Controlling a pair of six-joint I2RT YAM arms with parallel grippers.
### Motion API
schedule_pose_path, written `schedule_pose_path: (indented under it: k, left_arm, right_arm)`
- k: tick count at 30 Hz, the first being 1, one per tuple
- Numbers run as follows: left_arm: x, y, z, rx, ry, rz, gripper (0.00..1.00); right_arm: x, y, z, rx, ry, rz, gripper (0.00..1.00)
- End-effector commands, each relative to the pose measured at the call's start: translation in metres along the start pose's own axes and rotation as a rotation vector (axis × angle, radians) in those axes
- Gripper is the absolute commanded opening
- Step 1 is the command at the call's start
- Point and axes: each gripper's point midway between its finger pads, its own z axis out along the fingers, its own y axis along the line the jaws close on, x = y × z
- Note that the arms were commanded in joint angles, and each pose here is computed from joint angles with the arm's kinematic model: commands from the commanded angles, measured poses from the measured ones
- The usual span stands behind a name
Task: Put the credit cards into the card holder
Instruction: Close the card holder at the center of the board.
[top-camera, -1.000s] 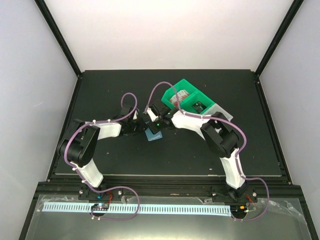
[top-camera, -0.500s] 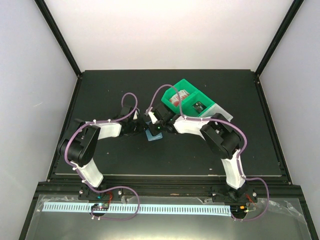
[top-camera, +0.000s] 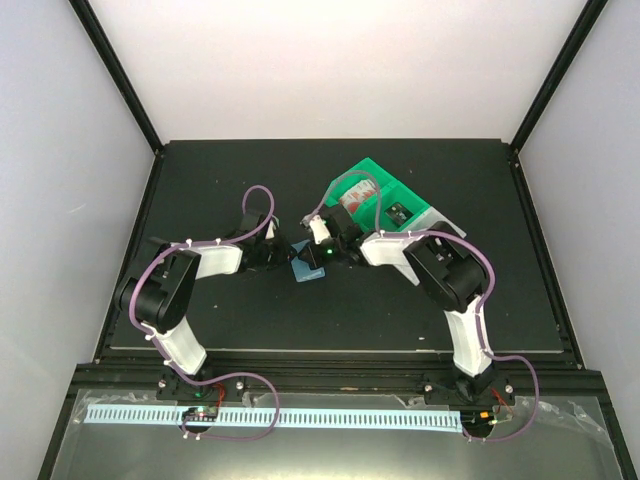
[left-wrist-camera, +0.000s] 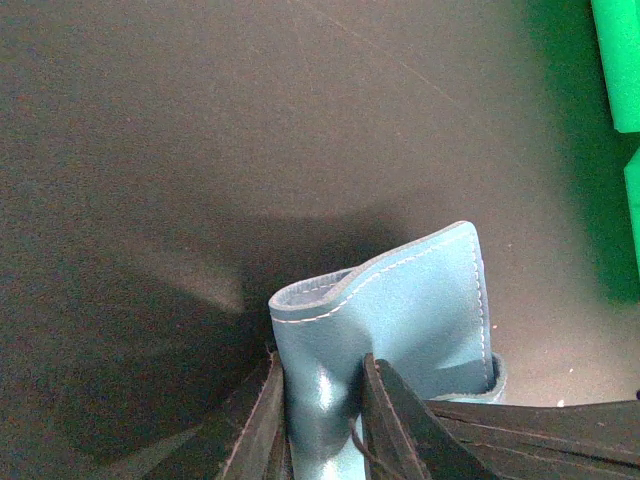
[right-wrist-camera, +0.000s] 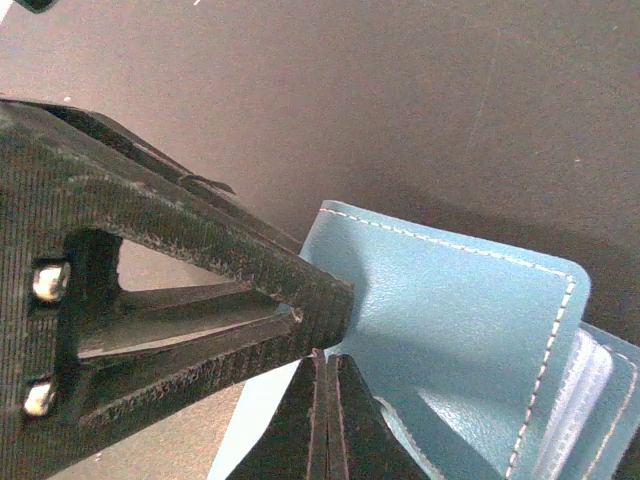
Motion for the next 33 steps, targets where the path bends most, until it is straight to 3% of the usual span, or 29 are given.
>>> schedule_pose_path:
  k: [1,14,21,27,33]
  left_arm:
    - [0.043,0.048,0.009,-0.153,0.135,-0.05,0.23]
    - [0.044,0.049,0.009,-0.155,0.139,-0.05,0.22]
    - [0.044,0.048,0.01,-0.149,0.142,-0.049,0.23]
    - [0.043,0.047,0.009,-0.145,0.141,-0.049,0.22]
    - [0.044,0.045,0.008,-0.136,0.144,-0.045,0.23]
  right_arm:
    - [0.126,-0.068,0.005,0.13,0.361,0.286,0.01]
    - [0.13,-0.093,0.003,0.16,0.396,0.454,0.02]
    - [0.051,-0.06,-0.018,0.06,0.223,0.359,0.19]
    - [-0.007,-0.028,-0.041,-0.026,0.109,0.291,0.22]
    - [-0.029,-0.014,-0.062,0.0,0.046,0.224,0.23]
